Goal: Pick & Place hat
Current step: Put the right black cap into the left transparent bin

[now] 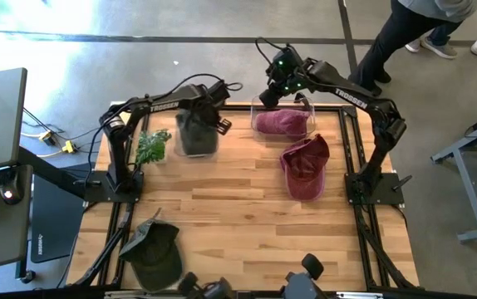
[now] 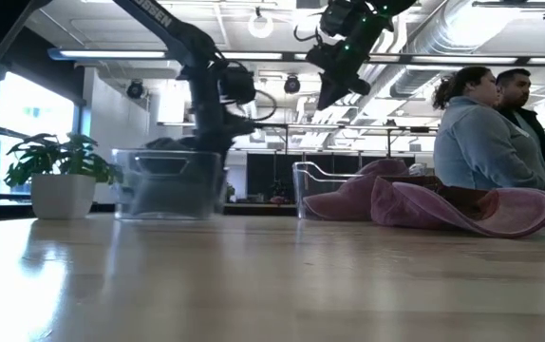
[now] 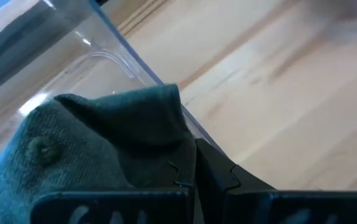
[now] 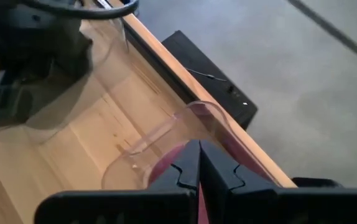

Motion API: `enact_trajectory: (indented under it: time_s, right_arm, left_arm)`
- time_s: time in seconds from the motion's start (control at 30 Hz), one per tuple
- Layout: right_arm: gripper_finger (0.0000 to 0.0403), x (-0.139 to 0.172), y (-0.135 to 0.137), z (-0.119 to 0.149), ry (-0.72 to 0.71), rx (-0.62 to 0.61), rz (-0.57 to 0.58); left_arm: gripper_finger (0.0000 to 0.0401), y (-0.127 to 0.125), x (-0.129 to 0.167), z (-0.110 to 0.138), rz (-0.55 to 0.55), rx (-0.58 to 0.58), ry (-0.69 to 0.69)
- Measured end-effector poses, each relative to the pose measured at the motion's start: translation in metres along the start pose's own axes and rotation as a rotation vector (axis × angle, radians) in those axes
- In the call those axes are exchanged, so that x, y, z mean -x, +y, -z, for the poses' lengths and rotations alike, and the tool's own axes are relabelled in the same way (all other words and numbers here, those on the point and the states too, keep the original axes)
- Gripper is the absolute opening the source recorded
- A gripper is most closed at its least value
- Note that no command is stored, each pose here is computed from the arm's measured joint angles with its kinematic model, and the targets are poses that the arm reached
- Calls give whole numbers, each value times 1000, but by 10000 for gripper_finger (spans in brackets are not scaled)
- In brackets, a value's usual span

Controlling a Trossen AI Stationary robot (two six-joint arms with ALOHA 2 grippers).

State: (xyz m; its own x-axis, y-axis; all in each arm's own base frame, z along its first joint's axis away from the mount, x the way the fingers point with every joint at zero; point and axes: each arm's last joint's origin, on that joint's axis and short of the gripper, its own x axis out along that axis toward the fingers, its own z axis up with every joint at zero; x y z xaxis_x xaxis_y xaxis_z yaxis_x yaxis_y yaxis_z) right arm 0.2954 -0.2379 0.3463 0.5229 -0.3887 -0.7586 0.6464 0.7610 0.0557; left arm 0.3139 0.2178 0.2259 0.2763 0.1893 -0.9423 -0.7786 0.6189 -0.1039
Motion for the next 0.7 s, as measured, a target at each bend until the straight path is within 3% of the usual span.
enact_trajectory:
  time_s: [0.23, 0.5, 0.7]
  right_arm:
    - [0, 26, -6, -1, -48, 11, 69]
    - [1, 30, -13, 0, -42, 6, 82]
    - [0, 30, -13, 0, -41, 12, 82]
  left_arm:
    - [0, -28, 18, -13, 108, -54, -107]
    - [0, -17, 74, -28, 93, -36, -43]
    - [0, -9, 69, -24, 176, -20, 44]
